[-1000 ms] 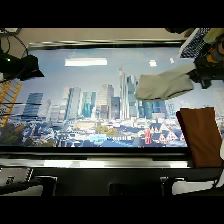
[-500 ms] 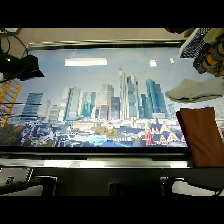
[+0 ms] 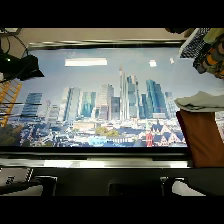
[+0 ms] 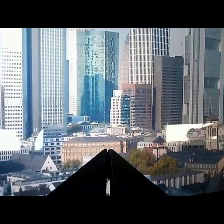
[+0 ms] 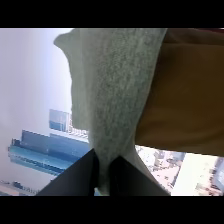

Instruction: Fold the clothes and pants, and hang the long-sleeved shirts on hangers.

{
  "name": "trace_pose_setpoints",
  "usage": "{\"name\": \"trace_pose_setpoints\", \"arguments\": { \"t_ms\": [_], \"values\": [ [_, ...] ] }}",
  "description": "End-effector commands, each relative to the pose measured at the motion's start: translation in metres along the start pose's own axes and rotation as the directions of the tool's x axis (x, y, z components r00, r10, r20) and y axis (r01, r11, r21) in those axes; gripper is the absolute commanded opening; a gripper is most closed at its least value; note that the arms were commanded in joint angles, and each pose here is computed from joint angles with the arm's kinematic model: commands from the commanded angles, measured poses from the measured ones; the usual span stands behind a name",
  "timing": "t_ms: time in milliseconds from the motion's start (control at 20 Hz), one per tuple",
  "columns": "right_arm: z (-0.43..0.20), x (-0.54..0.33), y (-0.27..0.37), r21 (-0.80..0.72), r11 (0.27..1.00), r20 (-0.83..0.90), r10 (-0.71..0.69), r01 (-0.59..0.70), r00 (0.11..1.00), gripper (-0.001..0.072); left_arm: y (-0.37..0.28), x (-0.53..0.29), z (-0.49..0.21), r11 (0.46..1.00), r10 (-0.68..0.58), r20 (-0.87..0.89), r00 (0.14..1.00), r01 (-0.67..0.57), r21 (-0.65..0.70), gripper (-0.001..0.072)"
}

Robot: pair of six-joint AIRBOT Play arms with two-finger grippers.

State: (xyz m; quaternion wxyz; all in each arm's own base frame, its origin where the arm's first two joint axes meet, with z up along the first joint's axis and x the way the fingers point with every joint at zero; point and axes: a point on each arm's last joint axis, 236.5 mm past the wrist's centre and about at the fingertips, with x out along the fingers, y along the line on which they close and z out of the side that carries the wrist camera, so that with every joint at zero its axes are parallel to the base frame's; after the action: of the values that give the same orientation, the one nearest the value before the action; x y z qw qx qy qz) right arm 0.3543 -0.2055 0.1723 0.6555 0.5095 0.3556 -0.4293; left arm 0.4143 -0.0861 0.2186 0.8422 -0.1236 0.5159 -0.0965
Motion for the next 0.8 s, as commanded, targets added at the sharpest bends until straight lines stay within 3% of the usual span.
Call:
{"name": "trace_pose_setpoints", "arguments": {
  "t_ms": [0, 150, 400, 750],
  "values": [
    [-0.014, -0.010, -0.040, 0.028, 0.987, -0.053, -0.159, 0.161, 0.986, 0.0036, 0.000, 0.000, 0.000, 1.000, 0.000, 0.000, 1.000, 0.000, 0.000, 0.0018],
    [-0.011, -0.020, -0.072, 0.020, 0.958, -0.035, -0.286, 0.287, 0.958, 0.0036, 0.000, 0.000, 0.000, 1.000, 0.000, 0.000, 1.000, 0.000, 0.000, 0.0019],
    [-0.012, -0.010, -0.098, -0.162, 0.912, -0.034, -0.387, 0.377, 0.921, 0.0036, 0.000, 0.000, 0.000, 1.000, 0.000, -0.001, 1.000, 0.000, 0.000, 0.0019],
    [-0.032, 0.013, -0.189, -0.302, 0.754, -0.018, -0.617, 0.584, 0.787, 0.0037, 0.001, 0.000, 0.000, 1.000, 0.001, 0.000, 1.000, -0.001, 0.000, 0.0019]
  ]
}}
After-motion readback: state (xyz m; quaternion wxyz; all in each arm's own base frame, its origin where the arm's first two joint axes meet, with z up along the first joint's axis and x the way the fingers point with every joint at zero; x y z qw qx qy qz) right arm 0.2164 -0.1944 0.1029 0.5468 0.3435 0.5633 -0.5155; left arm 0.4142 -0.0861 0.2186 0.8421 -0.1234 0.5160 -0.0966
